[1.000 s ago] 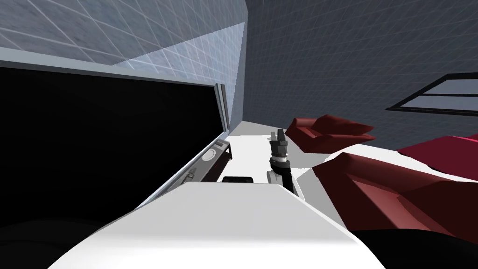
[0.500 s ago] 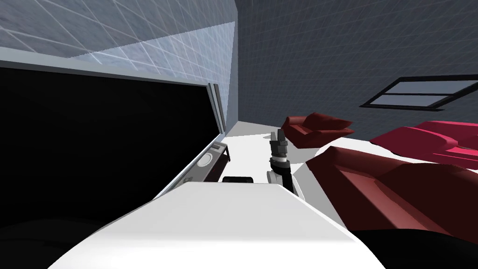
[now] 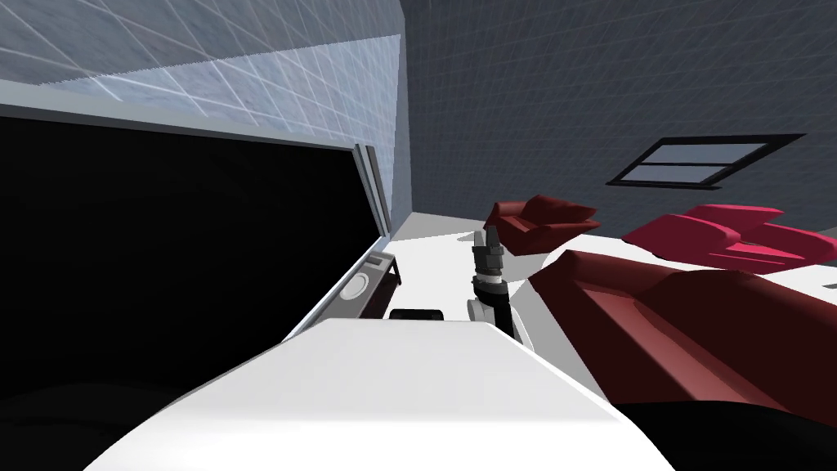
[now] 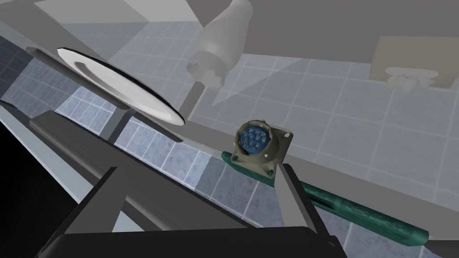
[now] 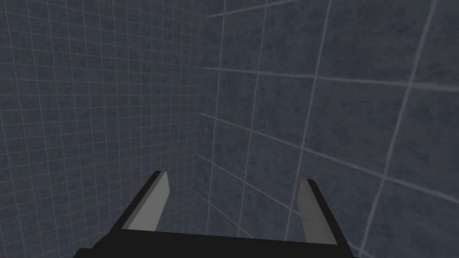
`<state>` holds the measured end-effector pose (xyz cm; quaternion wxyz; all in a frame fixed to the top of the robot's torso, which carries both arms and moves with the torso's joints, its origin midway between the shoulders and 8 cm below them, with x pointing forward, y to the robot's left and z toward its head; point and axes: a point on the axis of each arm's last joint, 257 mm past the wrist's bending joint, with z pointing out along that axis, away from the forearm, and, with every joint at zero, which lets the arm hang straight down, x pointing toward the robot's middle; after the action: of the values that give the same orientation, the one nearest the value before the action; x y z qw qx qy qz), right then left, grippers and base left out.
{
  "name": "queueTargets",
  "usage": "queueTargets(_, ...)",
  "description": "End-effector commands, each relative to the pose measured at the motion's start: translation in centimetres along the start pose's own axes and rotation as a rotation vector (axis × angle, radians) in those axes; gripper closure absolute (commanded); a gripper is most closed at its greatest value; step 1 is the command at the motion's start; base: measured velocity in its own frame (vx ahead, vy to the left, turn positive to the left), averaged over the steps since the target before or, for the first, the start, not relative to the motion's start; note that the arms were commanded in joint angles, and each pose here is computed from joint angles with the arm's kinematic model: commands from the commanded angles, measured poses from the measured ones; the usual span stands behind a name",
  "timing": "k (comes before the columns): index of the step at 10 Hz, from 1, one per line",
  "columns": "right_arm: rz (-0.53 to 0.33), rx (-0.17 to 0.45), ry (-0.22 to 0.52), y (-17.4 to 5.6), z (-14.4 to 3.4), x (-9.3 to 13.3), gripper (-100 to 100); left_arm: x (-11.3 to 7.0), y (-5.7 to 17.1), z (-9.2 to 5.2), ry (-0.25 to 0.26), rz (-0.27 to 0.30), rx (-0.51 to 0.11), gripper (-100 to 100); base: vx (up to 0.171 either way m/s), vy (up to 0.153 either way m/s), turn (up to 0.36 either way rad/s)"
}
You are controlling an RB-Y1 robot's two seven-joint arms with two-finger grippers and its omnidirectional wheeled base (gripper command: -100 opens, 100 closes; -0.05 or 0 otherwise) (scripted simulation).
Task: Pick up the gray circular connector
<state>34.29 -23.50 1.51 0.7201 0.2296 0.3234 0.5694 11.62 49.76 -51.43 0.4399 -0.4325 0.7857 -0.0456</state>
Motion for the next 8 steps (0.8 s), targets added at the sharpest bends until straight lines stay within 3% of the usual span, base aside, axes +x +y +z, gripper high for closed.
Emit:
queueTargets(1,0.000,0.000,0.000,0.0,0.0,0.0,0,0.6,1.7,-0.6,0.019,0.012,-0.032,-100,0.043,0.042,-0.095)
queueTargets(4,0.000,0.000,0.000,0.0,0.0,0.0,0,2.0,5.3,-2.1,0.065,0.040,-0.106,-100,0.056,0.079,-0.182)
queueTargets(6,0.000,0.000,0.000,0.0,0.0,0.0,0,1.9,5.1,-1.9,0.061,0.036,-0.103,-100,0.052,0.063,-0.032)
queueTargets(7,0.000,0.000,0.000,0.0,0.0,0.0,0,1.9,5.1,-1.9,0.062,0.038,-0.103,0,0.006,0.008,-0.003)
queueTargets(8,0.000,0.000,0.000,0.0,0.0,0.0,0,2.1,4.6,-1.0,0.061,0.037,-0.102,-100,-0.008,0.019,0.001)
